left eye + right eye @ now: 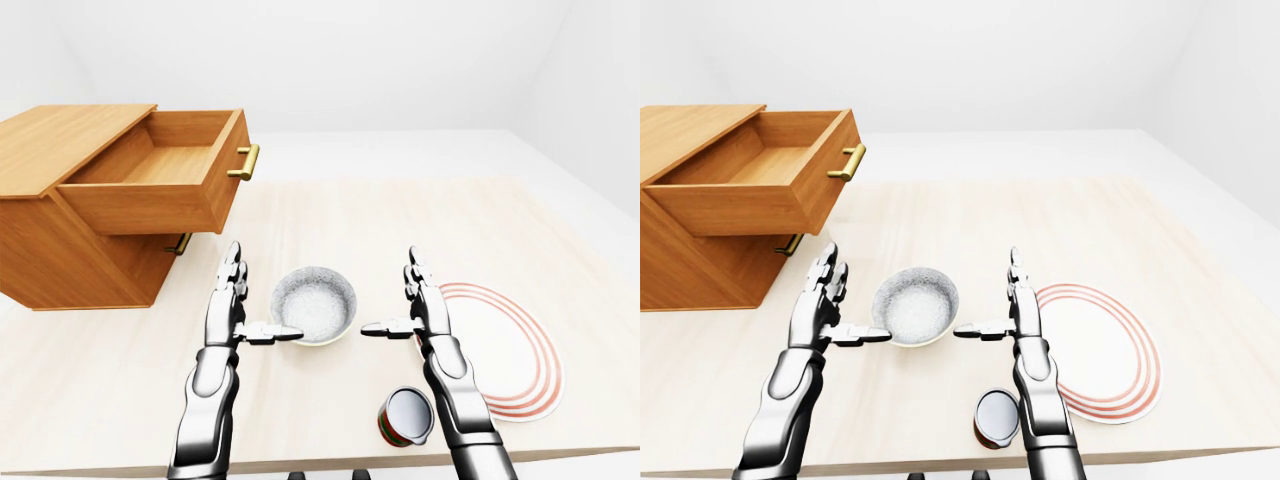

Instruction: Put the bowl on top of the cabinet.

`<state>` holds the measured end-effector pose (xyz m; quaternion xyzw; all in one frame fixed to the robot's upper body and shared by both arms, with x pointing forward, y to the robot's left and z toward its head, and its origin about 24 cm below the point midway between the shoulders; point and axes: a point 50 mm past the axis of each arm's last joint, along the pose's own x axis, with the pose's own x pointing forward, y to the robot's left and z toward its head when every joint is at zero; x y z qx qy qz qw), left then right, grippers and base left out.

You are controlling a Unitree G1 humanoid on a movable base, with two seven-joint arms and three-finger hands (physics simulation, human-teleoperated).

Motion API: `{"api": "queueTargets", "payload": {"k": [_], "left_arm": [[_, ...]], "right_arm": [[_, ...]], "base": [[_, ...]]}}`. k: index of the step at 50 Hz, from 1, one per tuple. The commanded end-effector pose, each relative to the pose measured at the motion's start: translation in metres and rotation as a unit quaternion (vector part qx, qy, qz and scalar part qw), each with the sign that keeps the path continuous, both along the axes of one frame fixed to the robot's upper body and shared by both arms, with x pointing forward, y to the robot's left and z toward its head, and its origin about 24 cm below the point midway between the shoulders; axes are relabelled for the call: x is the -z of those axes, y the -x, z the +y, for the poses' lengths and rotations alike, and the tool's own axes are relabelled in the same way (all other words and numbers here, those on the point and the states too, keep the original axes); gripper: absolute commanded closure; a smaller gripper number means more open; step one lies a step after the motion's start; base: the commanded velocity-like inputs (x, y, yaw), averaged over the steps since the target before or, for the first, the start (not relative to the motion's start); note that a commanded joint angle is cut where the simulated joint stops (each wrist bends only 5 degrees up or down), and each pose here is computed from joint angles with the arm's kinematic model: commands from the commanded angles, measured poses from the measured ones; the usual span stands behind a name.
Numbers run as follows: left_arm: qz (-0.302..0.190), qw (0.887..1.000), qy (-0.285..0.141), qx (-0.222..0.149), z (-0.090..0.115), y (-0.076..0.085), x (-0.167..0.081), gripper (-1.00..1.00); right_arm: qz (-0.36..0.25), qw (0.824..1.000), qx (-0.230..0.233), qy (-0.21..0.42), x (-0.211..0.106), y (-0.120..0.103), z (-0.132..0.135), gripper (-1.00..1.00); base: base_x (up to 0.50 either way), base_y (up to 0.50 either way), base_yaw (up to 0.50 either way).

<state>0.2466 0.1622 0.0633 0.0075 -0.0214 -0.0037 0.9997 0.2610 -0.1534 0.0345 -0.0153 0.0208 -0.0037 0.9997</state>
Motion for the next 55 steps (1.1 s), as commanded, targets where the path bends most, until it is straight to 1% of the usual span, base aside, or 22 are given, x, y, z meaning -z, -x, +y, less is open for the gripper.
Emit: {"api": "queueTargets", "payload": {"k": [1, 12, 13, 17, 18, 20, 24, 26, 27, 28, 32, 34, 35, 36, 38, 41, 46, 49, 50, 51, 53, 55], "left_arm": [[-0.002, 1.0, -0.002, 0.002, 0.001, 0.002, -0.001, -1.0], [-0.027, 0.999, -0.017, 0.004, 0.0, 0.008, -0.013, -1.0], [-0.028, 0.999, -0.03, 0.001, -0.001, 0.01, -0.013, -1.0], [-0.038, 0.998, -0.04, 0.003, -0.002, 0.012, -0.018, -1.0], [-0.053, 0.997, -0.057, 0.0, -0.004, 0.013, -0.019, -1.0], [-0.066, 0.995, -0.071, -0.001, -0.007, 0.014, -0.019, -1.0], [-0.071, 0.994, -0.079, 0.004, -0.011, 0.016, -0.018, -1.0], [-0.083, 0.991, -0.105, 0.006, -0.018, 0.022, -0.014, -1.0], [-0.082, 0.991, -0.106, 0.006, -0.018, 0.022, -0.014, -1.0], [-0.077, 0.989, -0.123, 0.007, -0.021, 0.026, -0.011, -1.0], [-0.074, 0.987, -0.144, -0.002, -0.023, 0.03, -0.009, -1.0], [-0.06, 0.984, -0.168, -0.01, -0.025, 0.033, -0.001, -1.0], [-0.058, 0.984, -0.17, -0.01, -0.025, 0.034, 0.001, -1.0], [-0.05, 0.981, -0.186, -0.015, -0.026, 0.035, 0.006, -1.0], [-0.042, 0.978, -0.202, -0.024, -0.026, 0.035, 0.011, -1.0], [-0.036, 0.976, -0.213, -0.027, -0.026, 0.038, 0.015, -1.0], [-0.034, 0.966, -0.253, -0.047, -0.024, 0.041, 0.02, -1.0], [-0.033, 0.966, -0.254, -0.047, -0.024, 0.041, 0.02, -1.0], [-0.035, 0.959, -0.276, -0.061, -0.023, 0.041, 0.023, -1.0], [-0.035, 0.958, -0.277, -0.062, -0.023, 0.041, 0.023, -1.0], [-0.041, 0.948, -0.307, -0.076, -0.023, 0.041, 0.025, -1.0], [-0.045, 0.944, -0.316, -0.084, -0.023, 0.041, 0.025, -1.0]], "right_arm": [[0.006, 1.0, 0.008, 0.002, 0.002, 0.0, -0.001, -1.0], [0.006, 1.0, 0.009, 0.001, 0.002, 0.0, -0.002, -1.0], [0.006, 1.0, 0.01, 0.0, 0.002, 0.0, -0.002, -1.0], [0.006, 1.0, 0.009, 0.0, 0.003, -0.001, -0.002, -1.0], [0.006, 1.0, 0.009, 0.0, 0.003, -0.001, -0.002, -1.0], [0.007, 1.0, 0.008, 0.001, 0.003, -0.001, -0.001, -1.0], [0.007, 1.0, 0.009, 0.001, 0.003, -0.001, -0.002, -1.0], [0.007, 1.0, 0.009, 0.0, 0.003, -0.001, -0.002, -1.0], [0.007, 1.0, 0.009, 0.0, 0.003, -0.001, -0.002, -1.0], [0.007, 1.0, 0.009, 0.0, 0.003, -0.001, -0.002, -1.0], [0.008, 1.0, 0.009, 0.001, 0.004, -0.002, -0.002, -1.0], [0.007, 1.0, 0.009, 0.001, 0.004, -0.002, -0.002, -1.0], [0.007, 1.0, 0.009, 0.001, 0.004, -0.002, -0.002, -1.0], [0.007, 1.0, 0.01, -0.001, 0.004, -0.002, -0.003, -1.0], [0.007, 1.0, 0.01, 0.0, 0.004, -0.002, -0.003, -1.0], [0.008, 1.0, 0.01, -0.001, 0.004, -0.002, -0.003, -1.0], [0.01, 1.0, 0.009, -0.001, 0.006, -0.003, -0.003, -1.0], [0.01, 1.0, 0.009, -0.001, 0.006, -0.003, -0.003, -1.0], [0.011, 1.0, 0.009, -0.001, 0.006, -0.004, -0.003, -1.0], [0.011, 1.0, 0.009, -0.001, 0.006, -0.004, -0.003, -1.0], [0.011, 1.0, 0.01, -0.001, 0.006, -0.005, -0.003, -1.0], [0.011, 1.0, 0.009, -0.001, 0.006, -0.005, -0.003, -1.0]], "base": [[0.0, 0.0, 0.0], [0.0, 0.0, 0.0], [0.0, 0.0, 0.0], [0.0, 0.0, 0.0], [0.0, 0.0, 0.0], [0.0, 0.0, 0.0], [0.0, 0.0, 0.0], [0.0, 0.0, 0.0], [0.0, 0.0, 0.0], [0.0, 0.0, 0.0], [0.0, 0.0, 0.0], [0.0, 0.0, 0.0], [0.0, 0.0, 0.0], [0.0, 0.0, 0.0], [0.0, 0.0, 0.0], [0.0, 0.0, 0.0], [0.0, 0.0, 0.0], [0.0, 0.0, 0.0], [0.0, 0.0, 0.0], [0.0, 0.0, 0.0], [0.0, 0.0, 0.0], [0.0, 0.0, 0.0]]}}
